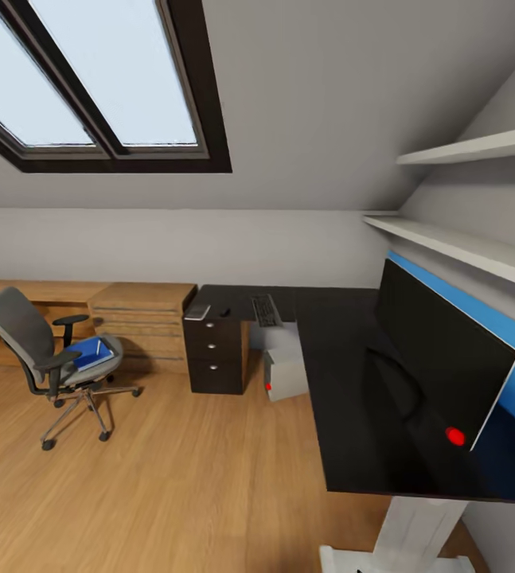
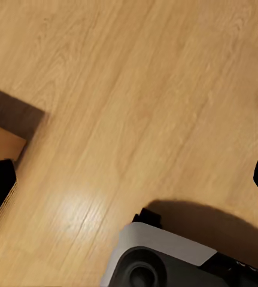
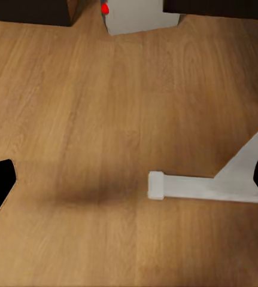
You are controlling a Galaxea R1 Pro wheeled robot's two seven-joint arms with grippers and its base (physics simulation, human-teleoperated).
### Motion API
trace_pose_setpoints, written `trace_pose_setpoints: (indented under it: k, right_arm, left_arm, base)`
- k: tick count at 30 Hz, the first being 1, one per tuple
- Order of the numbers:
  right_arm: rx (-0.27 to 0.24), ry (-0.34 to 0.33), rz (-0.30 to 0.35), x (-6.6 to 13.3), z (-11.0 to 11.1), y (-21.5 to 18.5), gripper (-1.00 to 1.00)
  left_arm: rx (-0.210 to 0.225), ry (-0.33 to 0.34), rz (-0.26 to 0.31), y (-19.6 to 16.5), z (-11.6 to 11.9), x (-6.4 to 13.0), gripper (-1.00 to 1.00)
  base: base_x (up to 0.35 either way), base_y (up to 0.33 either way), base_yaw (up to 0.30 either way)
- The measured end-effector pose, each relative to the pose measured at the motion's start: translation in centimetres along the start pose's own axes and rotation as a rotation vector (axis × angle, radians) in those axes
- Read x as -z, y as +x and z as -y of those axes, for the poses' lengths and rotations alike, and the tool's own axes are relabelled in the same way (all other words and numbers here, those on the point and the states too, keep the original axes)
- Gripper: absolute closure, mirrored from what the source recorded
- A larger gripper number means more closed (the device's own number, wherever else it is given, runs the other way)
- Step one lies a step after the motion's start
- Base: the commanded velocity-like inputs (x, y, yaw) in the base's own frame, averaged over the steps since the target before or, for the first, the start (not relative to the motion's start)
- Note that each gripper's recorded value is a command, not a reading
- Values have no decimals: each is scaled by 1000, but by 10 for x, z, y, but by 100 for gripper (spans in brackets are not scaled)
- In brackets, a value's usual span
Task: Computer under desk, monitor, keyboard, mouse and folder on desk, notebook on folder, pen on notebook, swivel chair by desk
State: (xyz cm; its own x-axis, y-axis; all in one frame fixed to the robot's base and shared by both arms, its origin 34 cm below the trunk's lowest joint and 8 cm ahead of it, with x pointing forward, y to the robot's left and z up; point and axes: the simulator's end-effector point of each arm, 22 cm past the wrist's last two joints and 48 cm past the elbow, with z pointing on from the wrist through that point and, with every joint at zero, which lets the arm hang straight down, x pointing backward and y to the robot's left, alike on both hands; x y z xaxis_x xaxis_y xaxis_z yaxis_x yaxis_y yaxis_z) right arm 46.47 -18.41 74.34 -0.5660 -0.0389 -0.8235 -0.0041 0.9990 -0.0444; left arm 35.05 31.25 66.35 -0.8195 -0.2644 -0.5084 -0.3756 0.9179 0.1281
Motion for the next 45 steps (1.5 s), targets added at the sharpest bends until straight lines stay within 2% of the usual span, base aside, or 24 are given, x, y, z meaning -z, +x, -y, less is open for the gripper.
trace_pose_setpoints:
  k: [7, 45]
  right_arm:
    - [18, -21, -5, 1, -6, 2, -100]
    - [14, -18, -1, 0, -5, 1, -100]
  left_arm:
    - [0, 0, 0, 0, 0, 0, -100]
    - [0, 1, -1, 1, 0, 0, -100]
  base:
    - [265, 233, -2]
    - [265, 233, 0]
